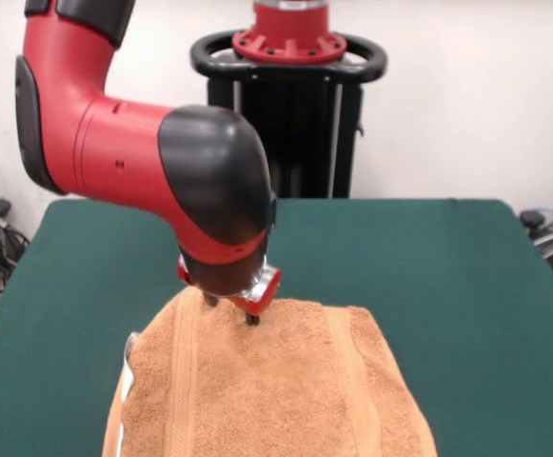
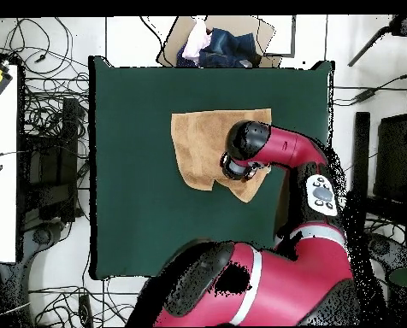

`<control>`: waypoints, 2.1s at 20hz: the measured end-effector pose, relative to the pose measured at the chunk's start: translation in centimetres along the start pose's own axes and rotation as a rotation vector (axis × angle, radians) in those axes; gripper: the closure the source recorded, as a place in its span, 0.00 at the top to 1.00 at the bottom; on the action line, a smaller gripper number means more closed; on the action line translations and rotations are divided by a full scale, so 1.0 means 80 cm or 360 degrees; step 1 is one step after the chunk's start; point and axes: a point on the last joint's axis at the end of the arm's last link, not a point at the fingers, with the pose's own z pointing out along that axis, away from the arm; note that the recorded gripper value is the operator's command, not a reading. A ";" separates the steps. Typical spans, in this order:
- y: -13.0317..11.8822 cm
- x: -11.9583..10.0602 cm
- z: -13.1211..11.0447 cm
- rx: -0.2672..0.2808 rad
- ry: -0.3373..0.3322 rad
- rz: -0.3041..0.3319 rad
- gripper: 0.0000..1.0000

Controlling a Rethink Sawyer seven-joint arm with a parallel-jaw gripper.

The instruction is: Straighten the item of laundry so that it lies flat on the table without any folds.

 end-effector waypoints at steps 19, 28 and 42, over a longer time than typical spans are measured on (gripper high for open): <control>0.008 -0.022 0.037 0.0013 0.0064 -0.0002 1.00; 0.008 -0.022 0.037 0.0013 0.0064 -0.0002 1.00; 0.014 -0.025 0.036 0.0020 0.0024 -0.0017 0.00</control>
